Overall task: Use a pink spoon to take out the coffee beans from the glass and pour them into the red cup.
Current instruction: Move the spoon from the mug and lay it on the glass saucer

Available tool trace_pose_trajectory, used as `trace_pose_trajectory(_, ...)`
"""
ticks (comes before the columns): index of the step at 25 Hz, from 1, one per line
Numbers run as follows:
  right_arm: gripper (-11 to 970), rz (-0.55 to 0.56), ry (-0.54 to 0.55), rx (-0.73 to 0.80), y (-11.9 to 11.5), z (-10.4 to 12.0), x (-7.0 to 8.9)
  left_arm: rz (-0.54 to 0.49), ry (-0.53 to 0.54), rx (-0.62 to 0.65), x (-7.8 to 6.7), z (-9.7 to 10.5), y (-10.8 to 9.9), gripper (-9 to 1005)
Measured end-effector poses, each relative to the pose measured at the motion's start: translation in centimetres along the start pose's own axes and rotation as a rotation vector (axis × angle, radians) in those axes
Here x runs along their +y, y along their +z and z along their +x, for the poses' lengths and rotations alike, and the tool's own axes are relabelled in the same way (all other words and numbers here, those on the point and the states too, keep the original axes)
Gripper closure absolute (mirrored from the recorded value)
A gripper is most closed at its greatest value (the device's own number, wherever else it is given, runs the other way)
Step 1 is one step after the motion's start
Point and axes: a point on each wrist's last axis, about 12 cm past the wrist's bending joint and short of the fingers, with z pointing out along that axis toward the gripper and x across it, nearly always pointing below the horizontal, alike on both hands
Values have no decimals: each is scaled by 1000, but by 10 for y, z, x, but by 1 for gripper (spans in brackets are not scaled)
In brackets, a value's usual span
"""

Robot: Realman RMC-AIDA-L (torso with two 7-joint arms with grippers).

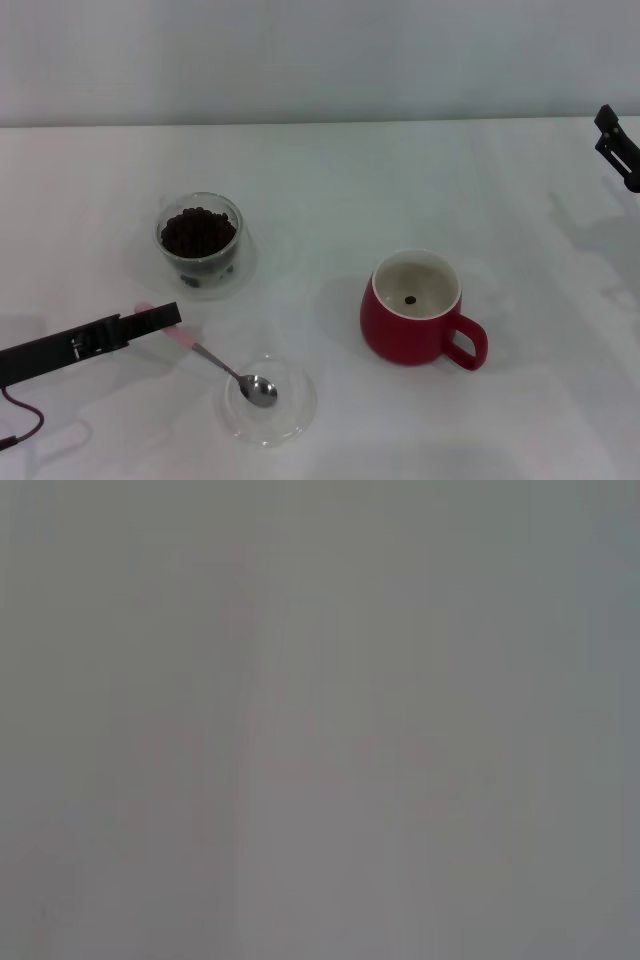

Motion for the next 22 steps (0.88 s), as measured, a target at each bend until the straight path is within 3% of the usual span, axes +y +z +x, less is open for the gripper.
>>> trace_pose_trajectory(10,84,-2,1,1,2,0,1,4,39,63,-3,-1,15,858)
trace_pose_trajectory(22,85,1,1,11,2,1,1,-15,53,18,1,-3,5,521)
